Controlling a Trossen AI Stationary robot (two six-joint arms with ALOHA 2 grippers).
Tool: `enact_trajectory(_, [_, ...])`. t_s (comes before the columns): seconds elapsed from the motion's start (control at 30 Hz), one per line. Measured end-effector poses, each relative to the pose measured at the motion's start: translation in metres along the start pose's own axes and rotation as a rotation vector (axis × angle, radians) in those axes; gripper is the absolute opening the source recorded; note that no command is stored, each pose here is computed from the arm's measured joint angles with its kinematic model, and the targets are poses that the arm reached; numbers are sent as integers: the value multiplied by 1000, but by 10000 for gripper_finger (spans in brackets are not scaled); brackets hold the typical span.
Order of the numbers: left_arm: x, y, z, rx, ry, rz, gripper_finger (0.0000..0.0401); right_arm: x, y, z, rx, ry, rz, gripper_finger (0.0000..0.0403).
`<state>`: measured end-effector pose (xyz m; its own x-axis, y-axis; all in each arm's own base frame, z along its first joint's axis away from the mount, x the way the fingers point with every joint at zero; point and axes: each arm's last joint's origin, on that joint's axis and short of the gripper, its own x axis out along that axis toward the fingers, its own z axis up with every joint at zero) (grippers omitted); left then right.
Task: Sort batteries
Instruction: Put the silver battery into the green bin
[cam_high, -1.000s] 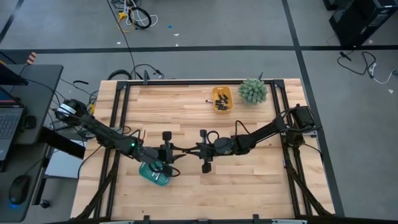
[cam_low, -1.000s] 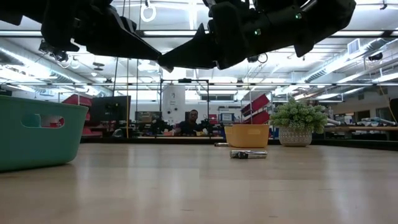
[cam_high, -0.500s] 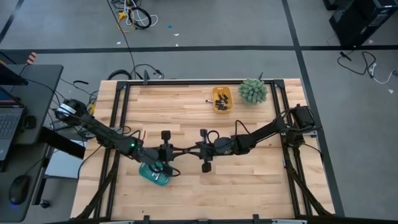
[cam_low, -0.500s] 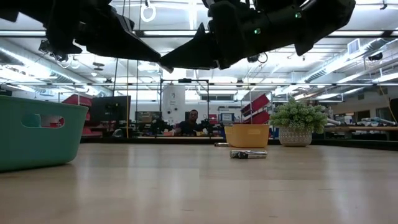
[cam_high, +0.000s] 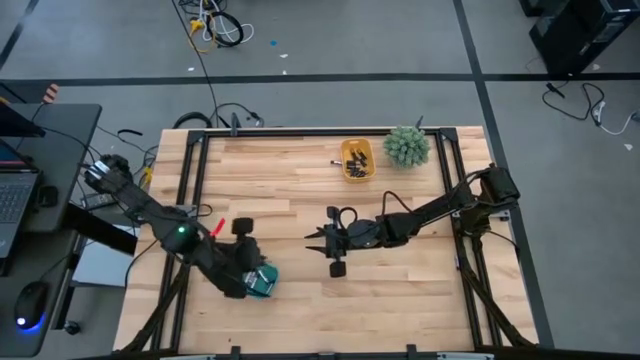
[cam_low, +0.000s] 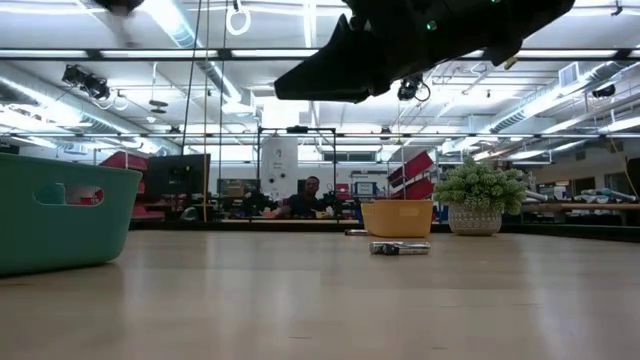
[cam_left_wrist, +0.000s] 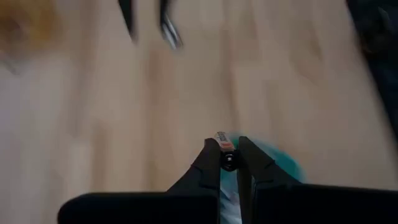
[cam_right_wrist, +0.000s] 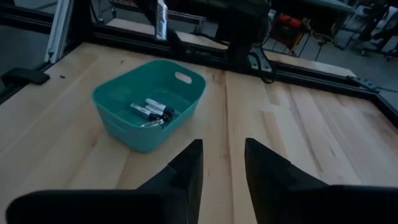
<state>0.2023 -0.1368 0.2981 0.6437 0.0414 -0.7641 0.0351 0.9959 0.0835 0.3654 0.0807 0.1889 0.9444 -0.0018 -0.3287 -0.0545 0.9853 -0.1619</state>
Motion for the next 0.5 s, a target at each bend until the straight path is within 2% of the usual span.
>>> enact_trajectory(0.1, [-6, -6, -8, -108, 136, -110, 6, 0, 0, -1, 12, 10, 1, 106])
enact_trajectory(0.23, [1, -9, -29, -187, 293, -126, 6, 0, 0, -2, 11, 18, -27, 105])
enact_trajectory(0.33, [10, -9, -44, -233, 360, -83, 6, -5, -6, 2, -33, 34, -177, 103])
enact_trajectory(0.43, [16, -8, -54, -223, 389, -63, 6, -21, -19, 21, -116, 21, -376, 103])
enact_trajectory(0.5, [20, -7, -59, -222, 399, -47, 6, -35, -28, 37, -147, -8, -460, 103])
